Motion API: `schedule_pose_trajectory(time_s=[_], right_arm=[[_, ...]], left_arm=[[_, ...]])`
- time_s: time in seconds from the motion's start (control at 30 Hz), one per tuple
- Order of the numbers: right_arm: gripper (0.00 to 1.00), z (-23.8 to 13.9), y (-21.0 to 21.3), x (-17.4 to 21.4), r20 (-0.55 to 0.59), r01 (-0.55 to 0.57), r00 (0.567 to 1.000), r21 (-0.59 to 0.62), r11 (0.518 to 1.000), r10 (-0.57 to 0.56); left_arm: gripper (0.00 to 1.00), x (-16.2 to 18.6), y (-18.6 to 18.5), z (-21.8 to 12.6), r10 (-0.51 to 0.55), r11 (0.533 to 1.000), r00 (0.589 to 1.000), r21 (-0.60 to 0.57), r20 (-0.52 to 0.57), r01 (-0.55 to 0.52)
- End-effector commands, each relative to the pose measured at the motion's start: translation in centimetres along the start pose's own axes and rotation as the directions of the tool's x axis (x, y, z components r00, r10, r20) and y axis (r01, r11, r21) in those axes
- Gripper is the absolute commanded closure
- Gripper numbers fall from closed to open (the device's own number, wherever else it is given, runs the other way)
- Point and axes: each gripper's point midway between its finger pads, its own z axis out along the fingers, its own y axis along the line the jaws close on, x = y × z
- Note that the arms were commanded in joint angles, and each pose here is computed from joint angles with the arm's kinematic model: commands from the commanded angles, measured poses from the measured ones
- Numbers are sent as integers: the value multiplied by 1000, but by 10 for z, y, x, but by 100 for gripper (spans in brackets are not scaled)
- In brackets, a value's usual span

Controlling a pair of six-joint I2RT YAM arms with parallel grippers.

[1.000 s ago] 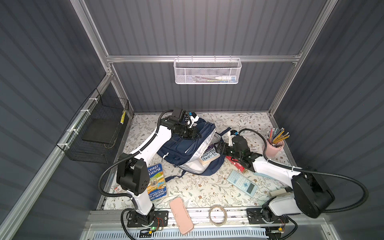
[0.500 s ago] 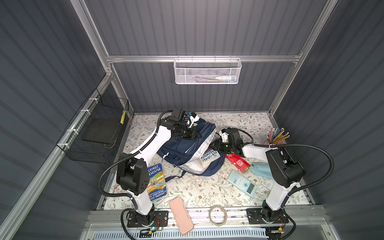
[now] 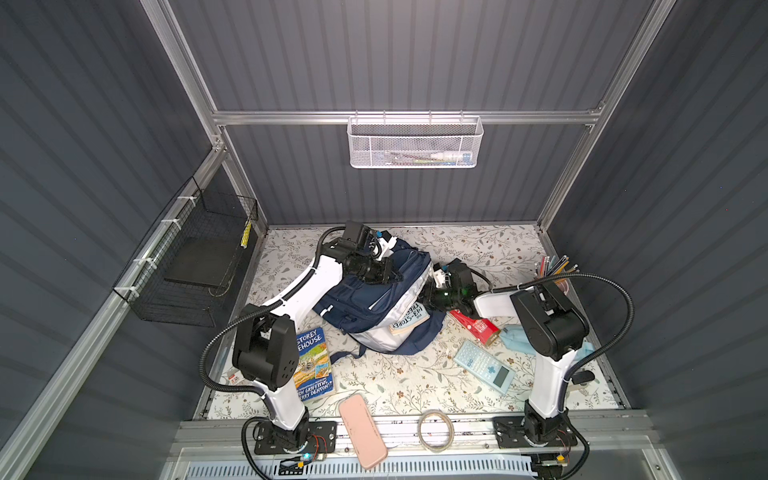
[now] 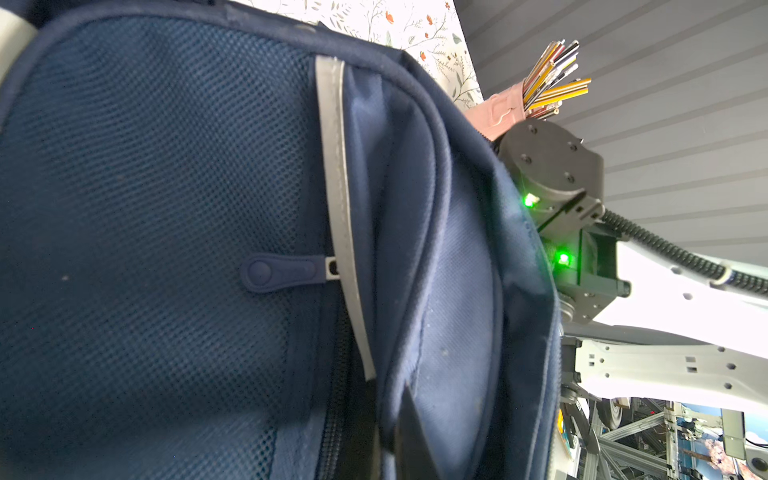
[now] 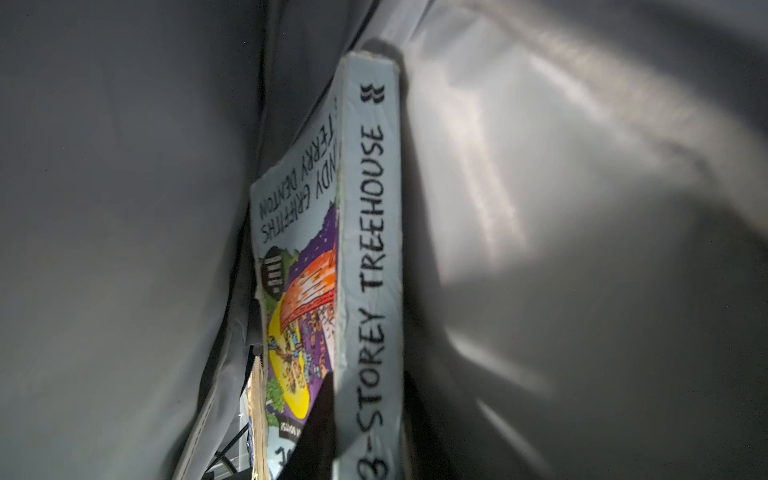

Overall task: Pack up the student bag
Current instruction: 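Release the paperback inside the backpack and withdraw the right gripper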

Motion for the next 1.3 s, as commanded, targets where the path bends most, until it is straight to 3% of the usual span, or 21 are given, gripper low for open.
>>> schedule_pose_trajectory(time_s=[0.0, 0.17, 0.4, 0.5, 0.6, 0.93, 1.17, 1.27], right_arm=[[100, -13, 27, 12, -2, 33, 999, -62, 998, -33], [100, -40, 64, 20, 43, 99, 995, -122, 988, -95], [100, -57, 81, 22, 71, 103, 993, -149, 983, -93], [100, -62, 84, 22, 77, 121, 991, -137, 983, -112], [100, -57, 94, 19, 55, 106, 994, -210, 972, -97], [100, 15, 99, -26, 90, 28, 996, -229, 973, -8], [100, 61, 88, -58, 226, -53, 970, -168, 984, 91], [99, 69, 68, -70, 308, -78, 946, -84, 993, 101]], left_arm=[[100, -19, -38, -23, 75, 994, 995, 77, 66, -80], [100, -28, -37, -33, 114, 992, 991, 44, 71, -117], [100, -37, -30, -43, 140, 990, 986, 6, 89, -142], [100, -38, -31, -46, 139, 990, 985, 17, 103, -141], [100, -40, -37, -45, 141, 988, 984, 54, 107, -147], [100, -44, -56, -45, 131, 974, 985, 170, 109, -148], [100, -44, -66, -48, 129, 963, 985, 224, 112, -152], [100, -42, -63, -48, 126, 966, 986, 211, 107, -146]])
